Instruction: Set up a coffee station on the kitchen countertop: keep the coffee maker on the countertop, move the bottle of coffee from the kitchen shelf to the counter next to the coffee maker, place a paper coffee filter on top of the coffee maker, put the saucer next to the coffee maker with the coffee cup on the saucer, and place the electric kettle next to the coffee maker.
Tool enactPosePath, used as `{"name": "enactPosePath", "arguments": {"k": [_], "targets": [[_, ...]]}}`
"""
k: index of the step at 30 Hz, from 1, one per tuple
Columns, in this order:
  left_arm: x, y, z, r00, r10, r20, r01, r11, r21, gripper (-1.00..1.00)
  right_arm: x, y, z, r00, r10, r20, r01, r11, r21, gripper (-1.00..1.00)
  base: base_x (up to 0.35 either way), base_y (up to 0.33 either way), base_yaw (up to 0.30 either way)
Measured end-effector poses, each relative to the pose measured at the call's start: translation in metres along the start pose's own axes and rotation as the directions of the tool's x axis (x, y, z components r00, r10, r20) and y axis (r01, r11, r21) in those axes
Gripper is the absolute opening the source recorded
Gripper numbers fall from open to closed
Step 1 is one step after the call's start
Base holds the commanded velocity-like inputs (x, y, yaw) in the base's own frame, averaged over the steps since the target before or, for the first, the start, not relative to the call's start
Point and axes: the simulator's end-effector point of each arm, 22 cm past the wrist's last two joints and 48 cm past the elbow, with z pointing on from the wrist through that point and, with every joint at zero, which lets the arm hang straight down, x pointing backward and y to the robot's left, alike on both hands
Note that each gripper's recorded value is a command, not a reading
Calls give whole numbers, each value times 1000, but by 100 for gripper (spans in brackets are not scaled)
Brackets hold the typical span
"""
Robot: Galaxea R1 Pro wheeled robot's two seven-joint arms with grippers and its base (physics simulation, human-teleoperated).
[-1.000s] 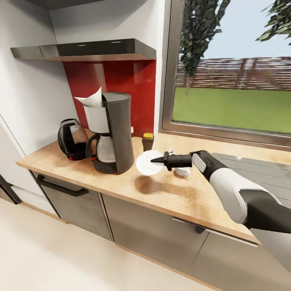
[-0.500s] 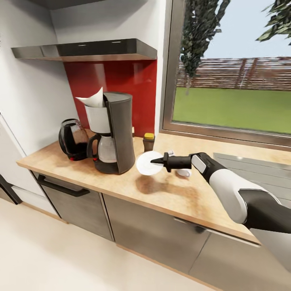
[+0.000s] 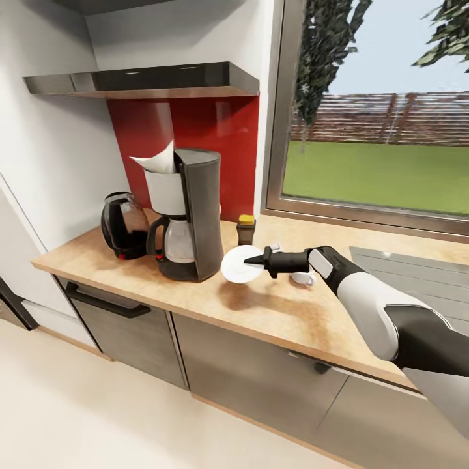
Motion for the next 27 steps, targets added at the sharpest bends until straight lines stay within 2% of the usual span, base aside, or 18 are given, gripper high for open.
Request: {"name": "enactPosePath", "arguments": {"k": [12,19,27], "targets": [[0,0,0,1000,0,0,0,1000,0,100,-1,0,0,1000,4,3,-4,1000,1,-100,0,53,0],[1,1,0,1000,-1,-3,1,1000,-2,100,5,-21,1,1000,27,-7,-27,998,60,-100,0,1,0],[4,3,1,1000,-4,-9,4,1000,-7,100,7,-30,4,999,40,-11,-39,997,73,-100,0,0,0]]}}
